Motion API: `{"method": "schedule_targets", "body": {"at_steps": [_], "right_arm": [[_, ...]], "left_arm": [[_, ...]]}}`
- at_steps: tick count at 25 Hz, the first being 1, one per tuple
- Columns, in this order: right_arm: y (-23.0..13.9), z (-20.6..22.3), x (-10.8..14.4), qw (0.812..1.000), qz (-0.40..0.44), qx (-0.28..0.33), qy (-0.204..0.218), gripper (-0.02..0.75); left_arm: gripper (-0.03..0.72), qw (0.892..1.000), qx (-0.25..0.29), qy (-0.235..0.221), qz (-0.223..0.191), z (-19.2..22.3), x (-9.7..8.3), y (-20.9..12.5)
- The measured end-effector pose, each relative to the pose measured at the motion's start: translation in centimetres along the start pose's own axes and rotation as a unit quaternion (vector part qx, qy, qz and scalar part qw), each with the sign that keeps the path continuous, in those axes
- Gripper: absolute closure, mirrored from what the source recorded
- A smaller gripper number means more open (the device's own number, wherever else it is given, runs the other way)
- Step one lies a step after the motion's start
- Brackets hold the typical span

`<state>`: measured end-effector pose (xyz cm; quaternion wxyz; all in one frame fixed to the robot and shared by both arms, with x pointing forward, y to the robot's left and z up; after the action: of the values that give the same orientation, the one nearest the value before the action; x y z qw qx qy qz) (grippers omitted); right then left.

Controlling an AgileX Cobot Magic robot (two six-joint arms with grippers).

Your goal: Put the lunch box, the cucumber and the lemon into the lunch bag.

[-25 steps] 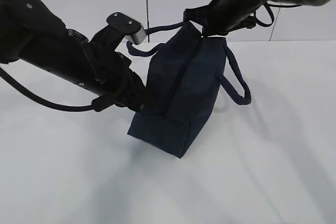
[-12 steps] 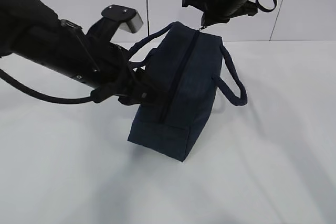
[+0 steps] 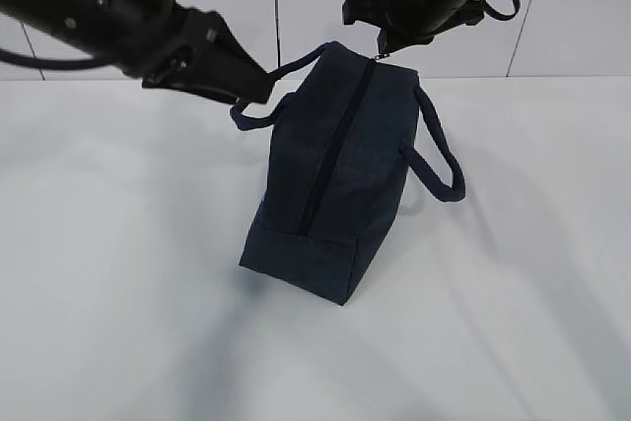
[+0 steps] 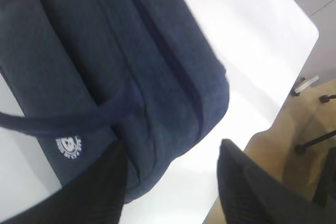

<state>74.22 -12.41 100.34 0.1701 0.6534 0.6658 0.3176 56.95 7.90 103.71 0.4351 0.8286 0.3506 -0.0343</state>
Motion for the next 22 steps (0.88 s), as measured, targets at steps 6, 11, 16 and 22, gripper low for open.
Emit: {"method": "schedule_targets", "body": {"at_steps": [6,11,16,22], "right_arm": [[0.0,0.0,0.0,1.0,-0.004,0.0,0.0,0.738],[0.0,0.0,0.0,1.0,-0.003,0.001,0.001,0.738],[0.0,0.0,0.0,1.0,-0.004,0.001,0.001,0.738],[0.0,0.0,0.1,1.0,-0.003,0.002,0.002,0.738]], "left_arm": [[0.293,1.0,0.007,-0.003,0.01,-0.7,0.2,3.8],[0.295,1.0,0.026,-0.011,-0.002,1.5,2.1,4.7],[0.295,0.999,0.039,-0.016,-0.013,4.2,4.1,4.9],[0.295,0.997,0.066,-0.034,-0.029,7.8,5.7,4.2]]}}
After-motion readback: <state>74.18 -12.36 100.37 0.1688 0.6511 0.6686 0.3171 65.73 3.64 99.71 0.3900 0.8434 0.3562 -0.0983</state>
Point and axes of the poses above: a point on each arm's last joint axis where the gripper is mounted, z pointing out along that axis toward the gripper, x along the wrist's bending axis when the last joint is at zero, y = z × x, the point moved 6 cm from there along z, pointing out along that axis toward the gripper, and after that the axes turned 8 degrees about z, right-handed, at the moved point
